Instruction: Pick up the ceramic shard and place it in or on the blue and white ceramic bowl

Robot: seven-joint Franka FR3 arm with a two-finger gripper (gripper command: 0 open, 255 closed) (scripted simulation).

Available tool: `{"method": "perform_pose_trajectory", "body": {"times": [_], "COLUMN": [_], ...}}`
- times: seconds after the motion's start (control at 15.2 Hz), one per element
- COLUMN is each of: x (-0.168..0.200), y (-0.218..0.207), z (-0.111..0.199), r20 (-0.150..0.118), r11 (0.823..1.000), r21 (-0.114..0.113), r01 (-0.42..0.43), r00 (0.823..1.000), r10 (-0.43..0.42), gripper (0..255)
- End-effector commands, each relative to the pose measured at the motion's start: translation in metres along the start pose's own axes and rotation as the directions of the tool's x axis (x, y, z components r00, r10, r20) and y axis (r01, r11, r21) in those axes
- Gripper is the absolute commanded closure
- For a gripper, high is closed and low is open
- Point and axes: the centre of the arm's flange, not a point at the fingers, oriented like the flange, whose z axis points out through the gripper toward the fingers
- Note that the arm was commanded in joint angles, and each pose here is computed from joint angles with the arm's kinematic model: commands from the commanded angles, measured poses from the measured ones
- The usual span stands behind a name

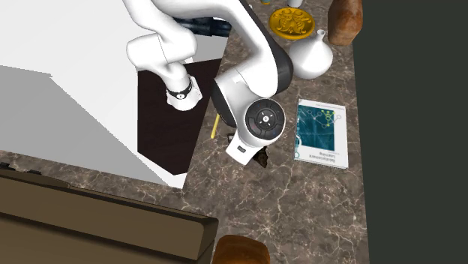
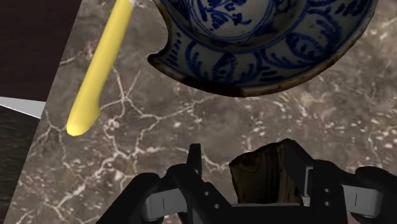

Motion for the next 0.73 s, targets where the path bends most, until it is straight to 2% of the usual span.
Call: {"method": "perform_pose_trajectory", "body": {"times": [0.0, 0.07, 0.66], "x": [0.012, 0.019, 0.019], "y": [-0.015, -0.024, -0.025], "z": [-0.001, -0.001, 0.039], "r20": [-0.001, -0.001, -0.001], "r11": [0.999, 0.998, 0.998], "r21": [0.01, 0.017, 0.017], "r01": [-0.034, -0.054, -0.054], "r00": [0.999, 0.999, 0.999], "r10": [0.034, 0.054, 0.054], "gripper": [0, 0, 0]}}
